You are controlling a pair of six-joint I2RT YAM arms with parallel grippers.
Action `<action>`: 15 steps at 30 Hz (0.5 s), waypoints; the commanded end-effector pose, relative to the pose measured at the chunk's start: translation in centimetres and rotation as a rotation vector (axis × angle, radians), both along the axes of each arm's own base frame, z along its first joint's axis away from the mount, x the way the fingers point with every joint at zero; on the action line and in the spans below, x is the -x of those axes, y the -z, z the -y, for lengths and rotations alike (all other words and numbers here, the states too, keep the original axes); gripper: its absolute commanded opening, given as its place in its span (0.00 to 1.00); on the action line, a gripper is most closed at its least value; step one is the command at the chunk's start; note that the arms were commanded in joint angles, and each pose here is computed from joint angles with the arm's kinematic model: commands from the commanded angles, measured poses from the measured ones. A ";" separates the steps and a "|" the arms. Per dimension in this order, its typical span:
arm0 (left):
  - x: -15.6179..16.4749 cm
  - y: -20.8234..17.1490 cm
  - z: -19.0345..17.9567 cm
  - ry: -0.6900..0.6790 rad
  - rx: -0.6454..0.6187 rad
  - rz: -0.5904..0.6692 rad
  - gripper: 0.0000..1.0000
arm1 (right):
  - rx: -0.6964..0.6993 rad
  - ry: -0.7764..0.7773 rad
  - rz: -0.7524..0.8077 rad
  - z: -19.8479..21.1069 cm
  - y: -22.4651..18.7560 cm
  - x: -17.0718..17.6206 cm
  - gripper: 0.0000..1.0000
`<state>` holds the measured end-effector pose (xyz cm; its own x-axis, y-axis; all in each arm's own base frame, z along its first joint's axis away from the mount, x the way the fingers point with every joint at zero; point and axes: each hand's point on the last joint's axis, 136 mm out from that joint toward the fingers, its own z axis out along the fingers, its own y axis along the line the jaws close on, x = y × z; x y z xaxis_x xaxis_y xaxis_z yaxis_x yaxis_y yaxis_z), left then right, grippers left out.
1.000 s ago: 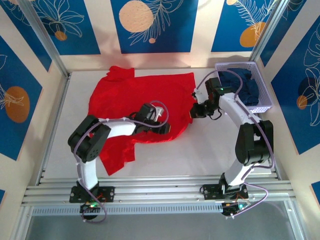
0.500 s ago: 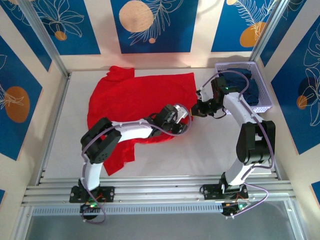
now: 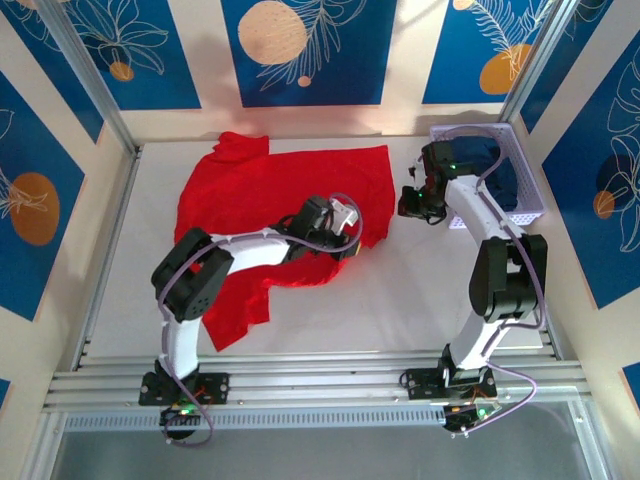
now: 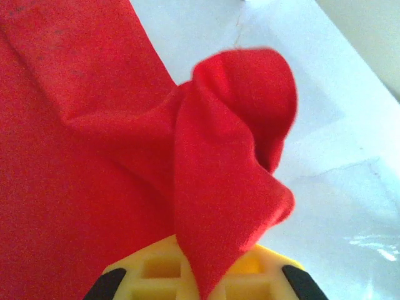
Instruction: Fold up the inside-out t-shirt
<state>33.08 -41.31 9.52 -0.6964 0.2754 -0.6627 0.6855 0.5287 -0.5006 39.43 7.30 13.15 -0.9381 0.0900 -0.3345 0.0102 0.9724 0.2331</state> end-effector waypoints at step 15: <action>0.7 -1.1 0.5 0.029 0.074 -0.070 0.00 | -0.452 -0.106 0.072 -9.7 0.4 5.7 0.48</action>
<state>32.52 -41.55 9.93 -0.7352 0.2568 -0.6274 0.6572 0.4969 -0.5667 32.58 15.57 12.38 -0.9254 0.0956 -0.3668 -0.1311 0.8272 0.5465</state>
